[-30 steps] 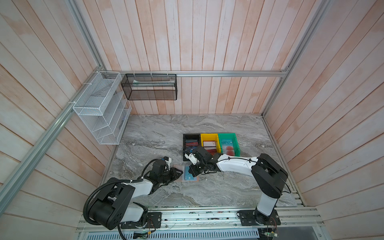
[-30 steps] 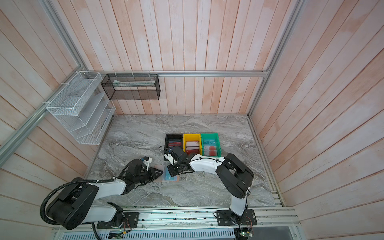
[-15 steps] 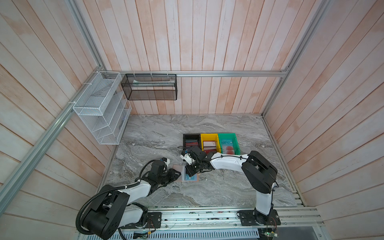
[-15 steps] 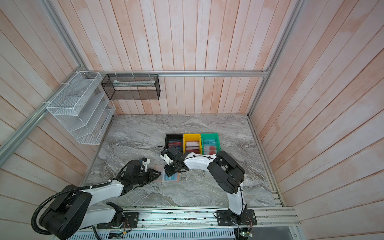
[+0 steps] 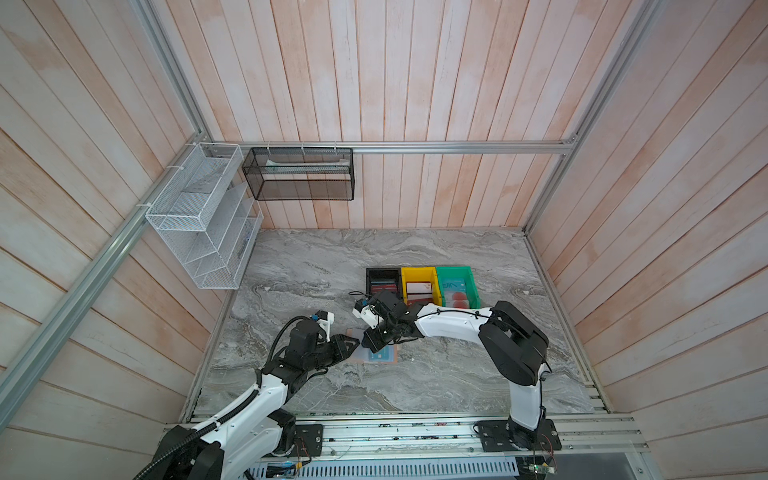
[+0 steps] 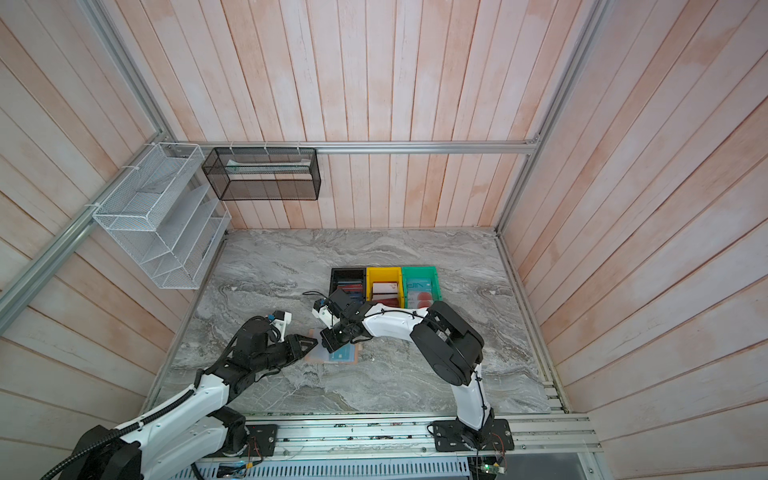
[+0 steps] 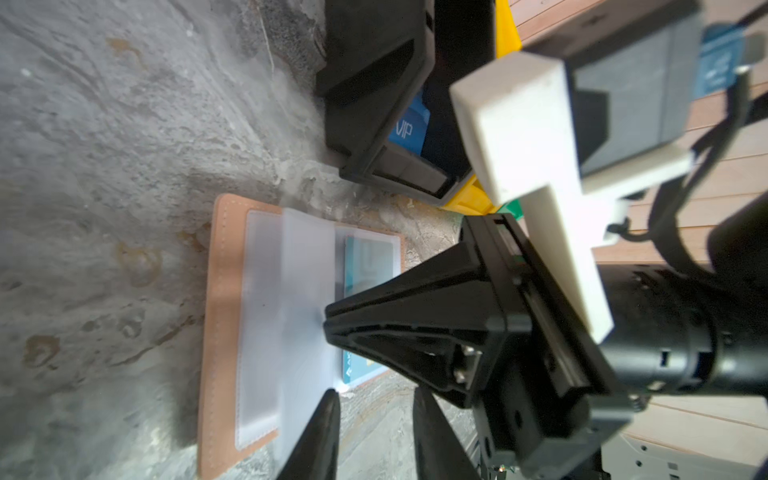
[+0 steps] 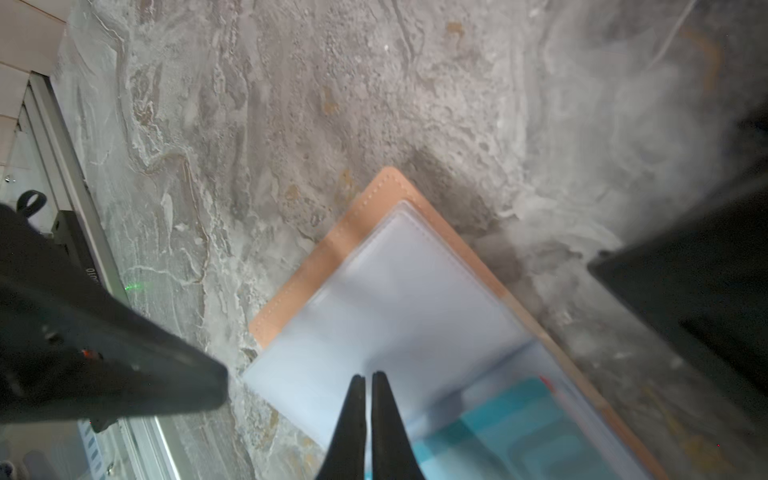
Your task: Take the credit cards out of the card holder
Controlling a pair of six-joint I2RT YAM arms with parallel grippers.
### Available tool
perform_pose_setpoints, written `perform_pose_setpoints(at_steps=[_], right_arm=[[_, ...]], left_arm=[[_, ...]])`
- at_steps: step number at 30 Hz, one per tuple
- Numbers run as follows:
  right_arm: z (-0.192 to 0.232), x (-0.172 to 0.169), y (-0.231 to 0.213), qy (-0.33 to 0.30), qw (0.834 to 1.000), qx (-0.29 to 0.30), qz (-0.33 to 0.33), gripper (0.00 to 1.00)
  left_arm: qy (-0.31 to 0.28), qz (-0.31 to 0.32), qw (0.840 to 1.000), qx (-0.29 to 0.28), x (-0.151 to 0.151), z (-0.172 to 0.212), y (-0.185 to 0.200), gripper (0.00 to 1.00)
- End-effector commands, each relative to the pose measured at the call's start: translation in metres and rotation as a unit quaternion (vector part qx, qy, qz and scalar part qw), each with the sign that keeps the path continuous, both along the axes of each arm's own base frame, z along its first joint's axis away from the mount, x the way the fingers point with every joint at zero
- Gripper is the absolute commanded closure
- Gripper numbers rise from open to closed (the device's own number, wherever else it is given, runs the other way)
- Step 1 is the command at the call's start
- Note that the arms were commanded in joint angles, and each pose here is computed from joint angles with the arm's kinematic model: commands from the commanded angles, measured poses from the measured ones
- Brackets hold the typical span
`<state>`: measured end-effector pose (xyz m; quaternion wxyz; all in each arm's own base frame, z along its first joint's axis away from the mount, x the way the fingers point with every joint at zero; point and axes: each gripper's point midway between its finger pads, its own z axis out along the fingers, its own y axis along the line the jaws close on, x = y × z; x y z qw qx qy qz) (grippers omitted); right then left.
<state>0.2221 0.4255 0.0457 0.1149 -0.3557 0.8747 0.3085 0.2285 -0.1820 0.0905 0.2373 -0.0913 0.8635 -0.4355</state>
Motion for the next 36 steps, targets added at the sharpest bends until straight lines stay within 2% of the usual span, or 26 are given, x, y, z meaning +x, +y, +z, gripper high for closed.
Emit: perform_pose_setpoints(at_steps=[1,11,21,29,36], right_arm=[[-0.005,-0.003,0.003,0.006,1.000,-0.005,0.004,0.92],[0.018,0.005,-0.035,-0.034,0.998,-0.020,-0.047,0.93],[-0.014,0.013,-0.095,-0.029,0.990,-0.096,-0.101,0.93],[-0.032,0.008,-0.098,-0.010,0.989,-0.112,-0.096,0.93],[-0.033,0.008,-0.096,-0.010,0.989,-0.112,-0.096,0.93]], left_arm=[[-0.001,0.000,0.999,-0.032,0.001,0.004,-0.005,0.67],[0.027,-0.012,0.999,-0.024,0.016,-0.020,-0.014,0.67],[0.023,-0.041,0.998,-0.051,0.032,-0.014,-0.034,0.69],[0.043,-0.040,0.997,-0.044,0.027,-0.030,-0.033,0.69],[0.055,-0.031,0.998,-0.028,0.021,-0.043,-0.026,0.69]])
